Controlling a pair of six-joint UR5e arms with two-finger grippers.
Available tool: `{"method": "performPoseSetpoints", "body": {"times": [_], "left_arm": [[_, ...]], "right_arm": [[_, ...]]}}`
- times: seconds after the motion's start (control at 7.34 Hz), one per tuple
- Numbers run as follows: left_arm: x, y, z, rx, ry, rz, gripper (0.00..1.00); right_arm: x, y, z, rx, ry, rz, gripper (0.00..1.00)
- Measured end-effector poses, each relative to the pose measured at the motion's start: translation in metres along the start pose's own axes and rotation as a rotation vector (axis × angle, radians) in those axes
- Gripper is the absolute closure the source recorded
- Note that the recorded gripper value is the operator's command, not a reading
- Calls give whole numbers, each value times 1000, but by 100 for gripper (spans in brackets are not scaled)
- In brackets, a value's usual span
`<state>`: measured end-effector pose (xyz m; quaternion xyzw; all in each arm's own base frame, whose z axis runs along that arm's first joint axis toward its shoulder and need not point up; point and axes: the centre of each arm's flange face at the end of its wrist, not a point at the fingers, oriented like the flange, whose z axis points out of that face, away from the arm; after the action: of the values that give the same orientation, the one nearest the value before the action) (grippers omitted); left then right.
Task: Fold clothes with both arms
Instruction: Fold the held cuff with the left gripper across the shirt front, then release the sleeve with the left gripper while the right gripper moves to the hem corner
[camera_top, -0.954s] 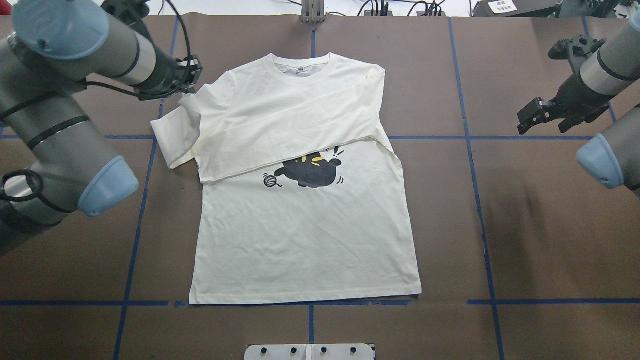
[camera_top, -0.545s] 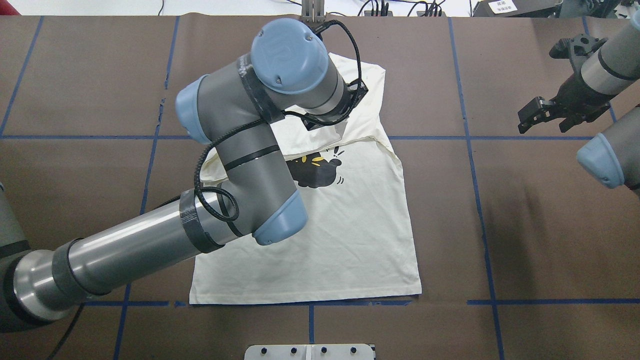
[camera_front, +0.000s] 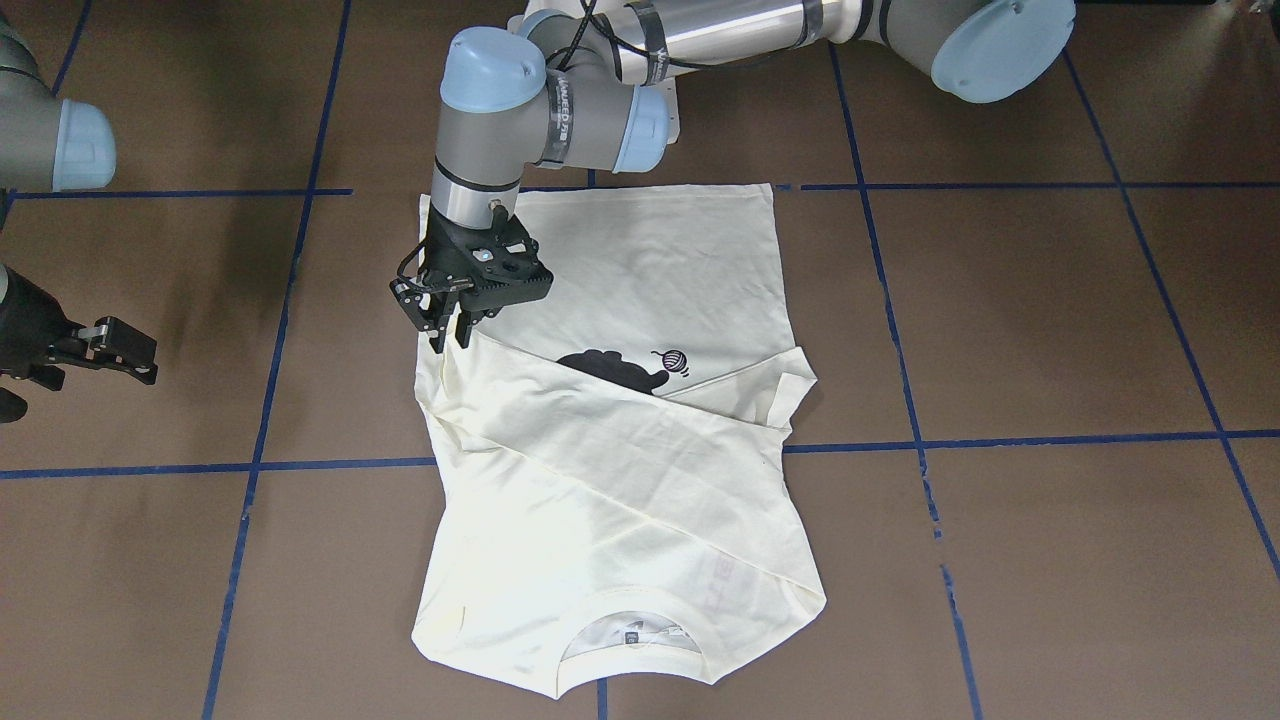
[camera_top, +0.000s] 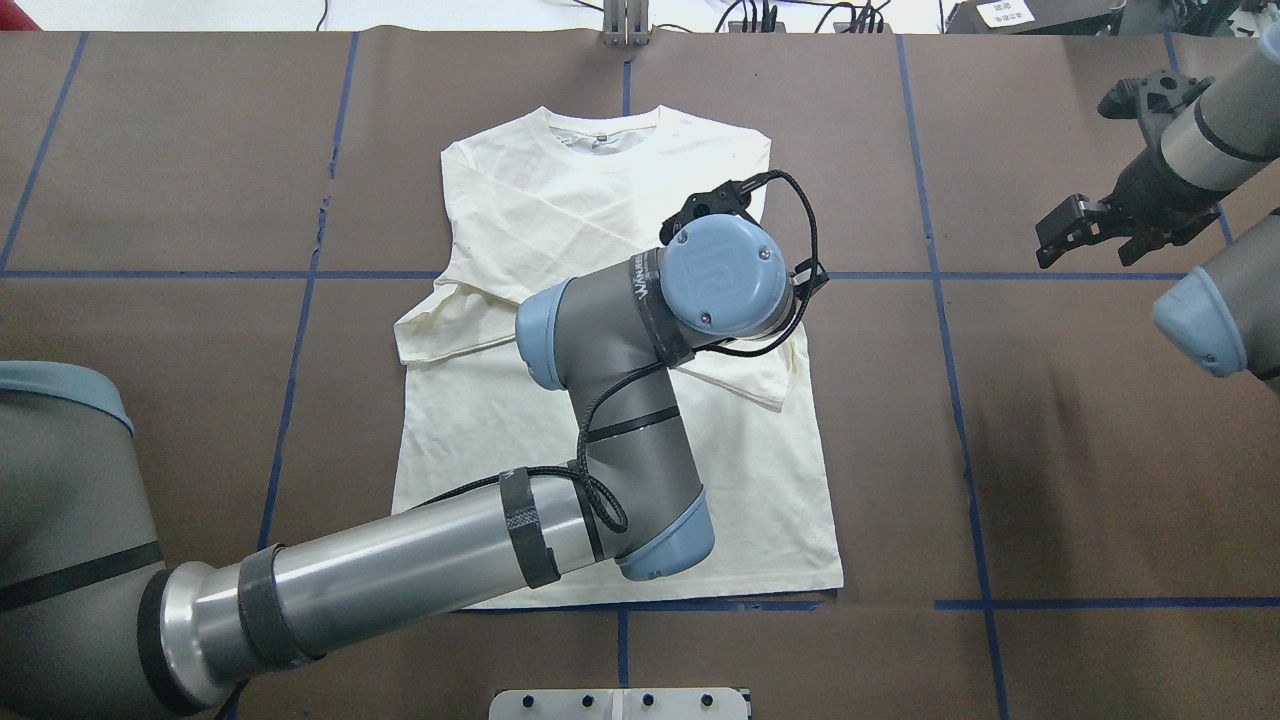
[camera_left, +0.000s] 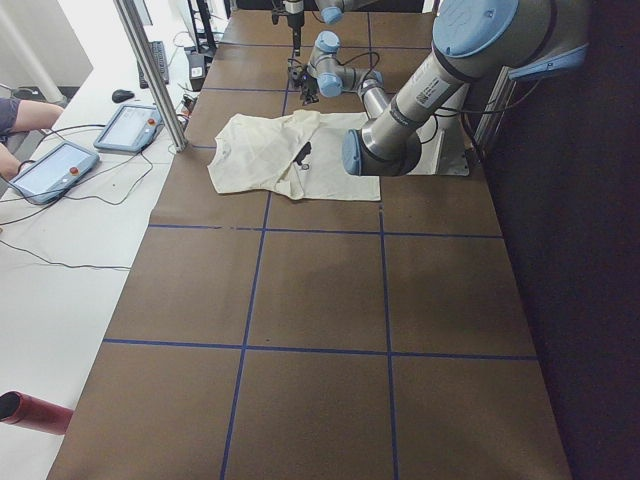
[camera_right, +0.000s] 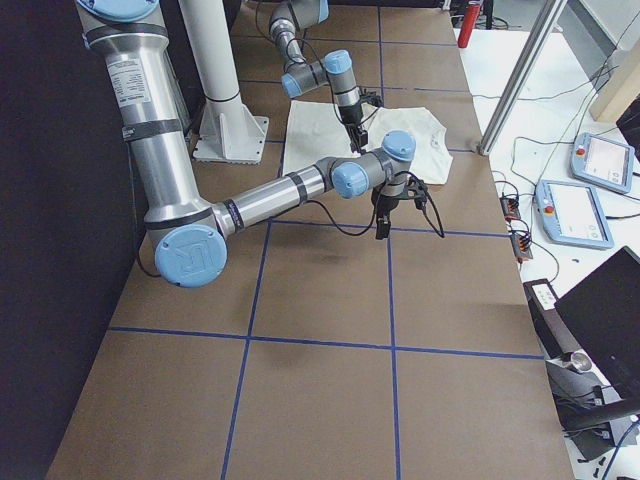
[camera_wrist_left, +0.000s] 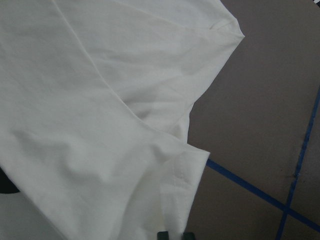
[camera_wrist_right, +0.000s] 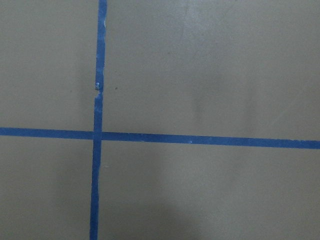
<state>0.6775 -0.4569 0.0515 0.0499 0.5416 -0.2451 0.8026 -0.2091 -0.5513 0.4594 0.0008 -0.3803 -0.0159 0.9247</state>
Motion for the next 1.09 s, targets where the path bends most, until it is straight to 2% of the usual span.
{"method": "performPoseSetpoints", "body": {"times": [0.27,0.54,0.82,1.09], "left_arm": [[-25,-2,-8,3,13,101,0],[-50,-17,-41,-15,-50,206,0],[-113,-56,-91,-36,-118,330,0],[-180,-88,-156,-53,-179,455,0]], "right_arm": [[-7,-1,-6,10,-8,-5,0],[-41,13,-8,21,-34,23,0],[-113,59,12,66,-77,64,0],[-180,139,44,66,-116,97,0]]}}
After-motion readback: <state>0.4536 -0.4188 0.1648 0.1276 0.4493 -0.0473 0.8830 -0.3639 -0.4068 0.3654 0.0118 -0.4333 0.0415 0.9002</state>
